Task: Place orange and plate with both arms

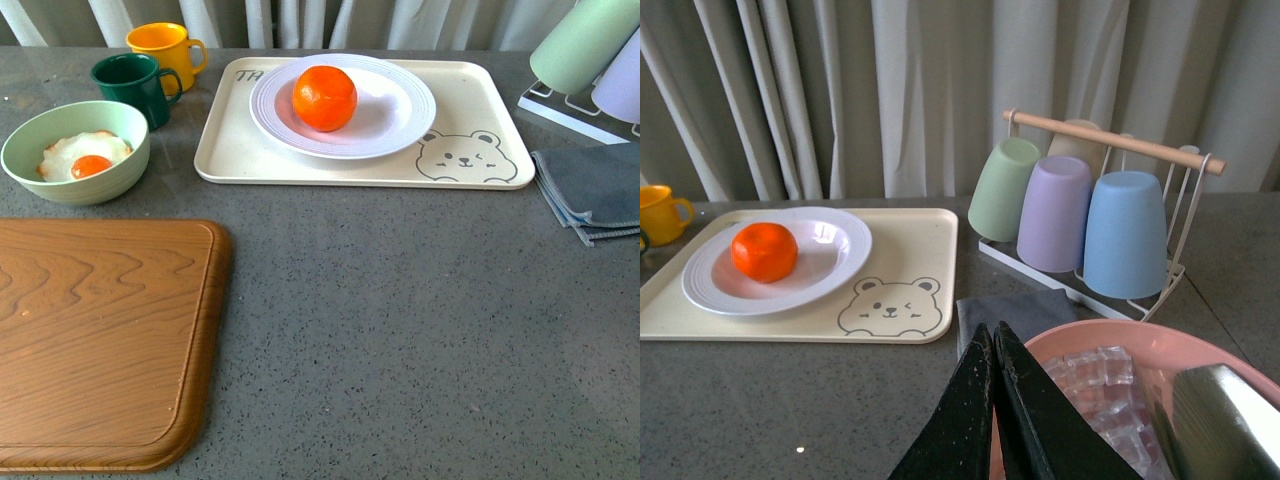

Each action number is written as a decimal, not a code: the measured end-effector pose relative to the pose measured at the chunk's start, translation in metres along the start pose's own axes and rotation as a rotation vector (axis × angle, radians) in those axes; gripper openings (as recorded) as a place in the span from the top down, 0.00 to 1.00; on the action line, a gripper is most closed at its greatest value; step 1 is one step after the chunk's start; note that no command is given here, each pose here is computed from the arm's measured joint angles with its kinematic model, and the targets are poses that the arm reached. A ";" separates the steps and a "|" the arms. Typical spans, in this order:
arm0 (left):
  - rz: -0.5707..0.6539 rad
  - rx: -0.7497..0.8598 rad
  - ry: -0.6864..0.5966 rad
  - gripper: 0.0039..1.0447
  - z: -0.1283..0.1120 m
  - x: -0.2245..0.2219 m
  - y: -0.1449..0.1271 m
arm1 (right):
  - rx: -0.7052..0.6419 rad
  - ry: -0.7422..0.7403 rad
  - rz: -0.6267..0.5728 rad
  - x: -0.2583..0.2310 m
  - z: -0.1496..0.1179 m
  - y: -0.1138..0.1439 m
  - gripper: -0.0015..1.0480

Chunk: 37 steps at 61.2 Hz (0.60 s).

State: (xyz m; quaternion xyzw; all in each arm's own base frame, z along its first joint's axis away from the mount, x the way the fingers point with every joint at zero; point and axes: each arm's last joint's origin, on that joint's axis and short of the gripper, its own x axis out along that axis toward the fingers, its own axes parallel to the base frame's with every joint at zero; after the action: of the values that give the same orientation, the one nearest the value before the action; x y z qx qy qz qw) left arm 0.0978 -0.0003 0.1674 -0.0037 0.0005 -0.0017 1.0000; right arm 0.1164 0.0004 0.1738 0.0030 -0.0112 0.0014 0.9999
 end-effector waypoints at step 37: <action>0.000 0.000 0.000 0.08 0.000 0.000 0.000 | 0.000 0.006 0.000 -0.020 -0.003 0.000 0.98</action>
State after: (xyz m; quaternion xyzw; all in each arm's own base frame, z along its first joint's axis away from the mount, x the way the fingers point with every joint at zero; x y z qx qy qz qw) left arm 0.0978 -0.0003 0.1674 -0.0037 0.0005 -0.0017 1.0000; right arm 0.0970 0.0003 0.1704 0.0028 -0.0079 0.0015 1.0000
